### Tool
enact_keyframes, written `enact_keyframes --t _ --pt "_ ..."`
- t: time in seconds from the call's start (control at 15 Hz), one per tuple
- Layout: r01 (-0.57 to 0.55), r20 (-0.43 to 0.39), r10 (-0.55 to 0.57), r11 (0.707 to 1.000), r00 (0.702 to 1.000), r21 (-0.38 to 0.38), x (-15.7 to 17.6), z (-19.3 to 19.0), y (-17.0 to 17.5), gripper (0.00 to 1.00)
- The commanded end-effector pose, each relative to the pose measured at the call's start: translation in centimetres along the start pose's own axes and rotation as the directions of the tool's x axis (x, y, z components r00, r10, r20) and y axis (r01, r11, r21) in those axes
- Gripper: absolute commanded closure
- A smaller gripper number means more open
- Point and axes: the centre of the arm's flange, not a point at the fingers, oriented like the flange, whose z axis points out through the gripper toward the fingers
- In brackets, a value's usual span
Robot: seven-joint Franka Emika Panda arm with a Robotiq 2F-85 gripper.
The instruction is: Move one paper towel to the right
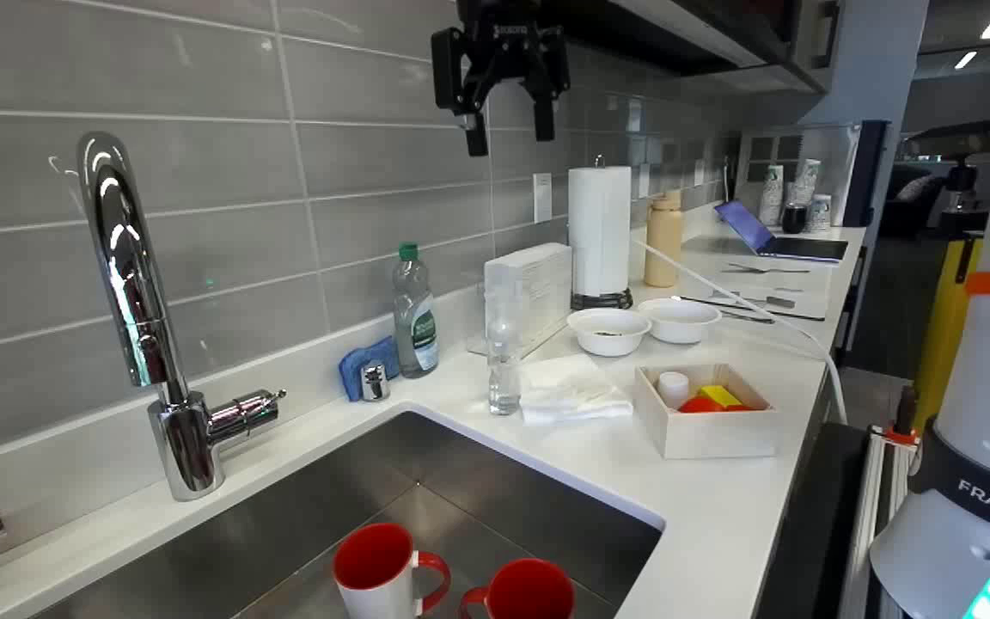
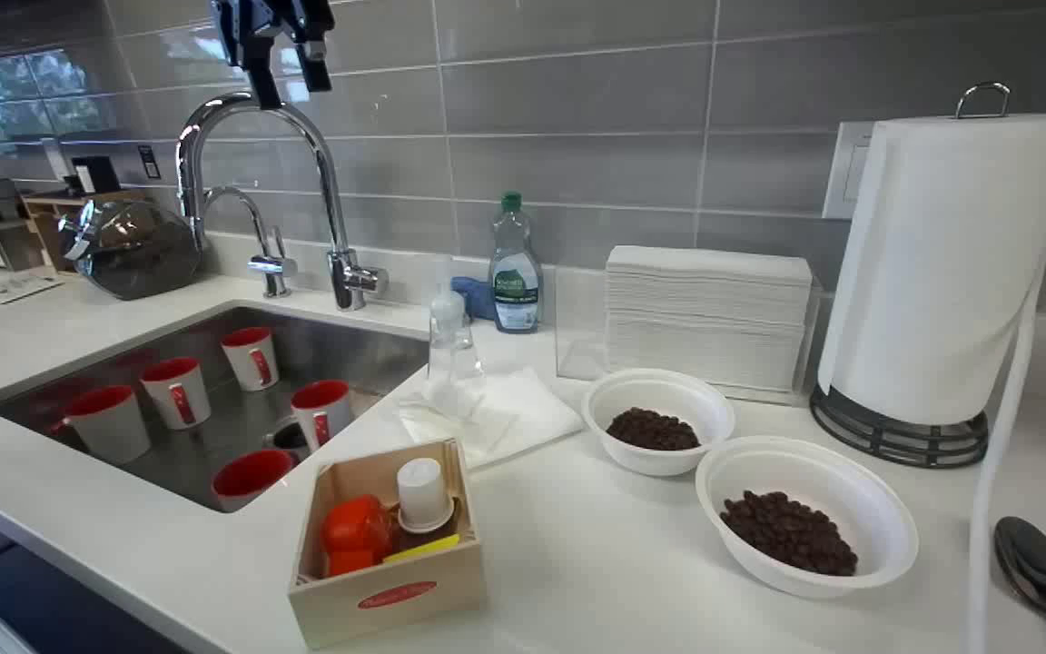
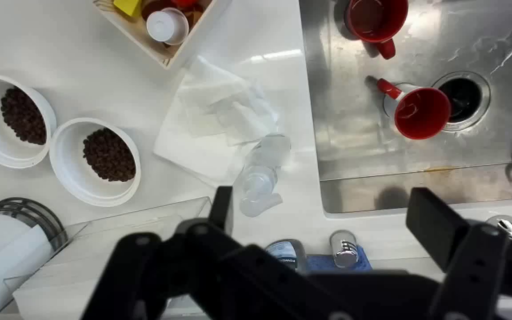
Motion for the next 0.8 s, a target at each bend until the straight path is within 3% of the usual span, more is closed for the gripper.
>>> enact_keyframes --t 0.0,0.47,0.73 --pt "0.0 0.0 0.0 1.0 1.0 0.0 0.0 0.0 0.0 0.0" --pt "0.0 0.0 0.0 1.0 1.0 0.0 0.0 0.0 0.0 0.0" --pt "0.152 0.016 -0.152 0.988 0.988 -0.005 -0.4 1.5 1.4 0.0"
